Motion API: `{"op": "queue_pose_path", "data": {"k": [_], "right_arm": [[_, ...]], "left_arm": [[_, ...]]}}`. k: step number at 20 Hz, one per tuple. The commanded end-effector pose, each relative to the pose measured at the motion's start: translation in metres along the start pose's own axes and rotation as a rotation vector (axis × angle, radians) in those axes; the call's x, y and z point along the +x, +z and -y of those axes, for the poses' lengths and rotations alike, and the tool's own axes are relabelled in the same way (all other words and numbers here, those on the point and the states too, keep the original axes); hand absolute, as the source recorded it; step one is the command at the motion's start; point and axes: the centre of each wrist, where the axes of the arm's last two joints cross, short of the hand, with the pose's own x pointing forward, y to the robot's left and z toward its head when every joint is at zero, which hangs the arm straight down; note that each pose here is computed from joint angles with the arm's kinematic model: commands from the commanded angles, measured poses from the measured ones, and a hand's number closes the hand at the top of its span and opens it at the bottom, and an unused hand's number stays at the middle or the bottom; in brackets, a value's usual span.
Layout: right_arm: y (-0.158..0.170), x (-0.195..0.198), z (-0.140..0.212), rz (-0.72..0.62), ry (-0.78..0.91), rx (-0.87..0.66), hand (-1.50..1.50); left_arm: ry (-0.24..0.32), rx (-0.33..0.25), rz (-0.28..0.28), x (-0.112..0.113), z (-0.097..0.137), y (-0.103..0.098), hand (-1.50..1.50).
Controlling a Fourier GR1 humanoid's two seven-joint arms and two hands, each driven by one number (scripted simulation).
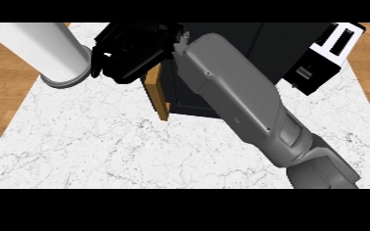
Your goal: Pick up the wine, place it into the cabinet and close the cabinet
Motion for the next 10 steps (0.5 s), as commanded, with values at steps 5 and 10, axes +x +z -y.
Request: {"op": "queue_pose_path", "data": {"k": [5,10], "right_arm": [[0.066,0.002,0.054,0.113,-0.01,-0.374,1.5],[0.07,-0.011,0.055,0.113,-0.015,-0.384,1.5]], "left_arm": [[-0.001,-0.036,0.036,0.009,-0.001,-0.013,-1.5],[0.002,-0.06,0.013,0.003,0.004,-0.014,-1.5]]}}
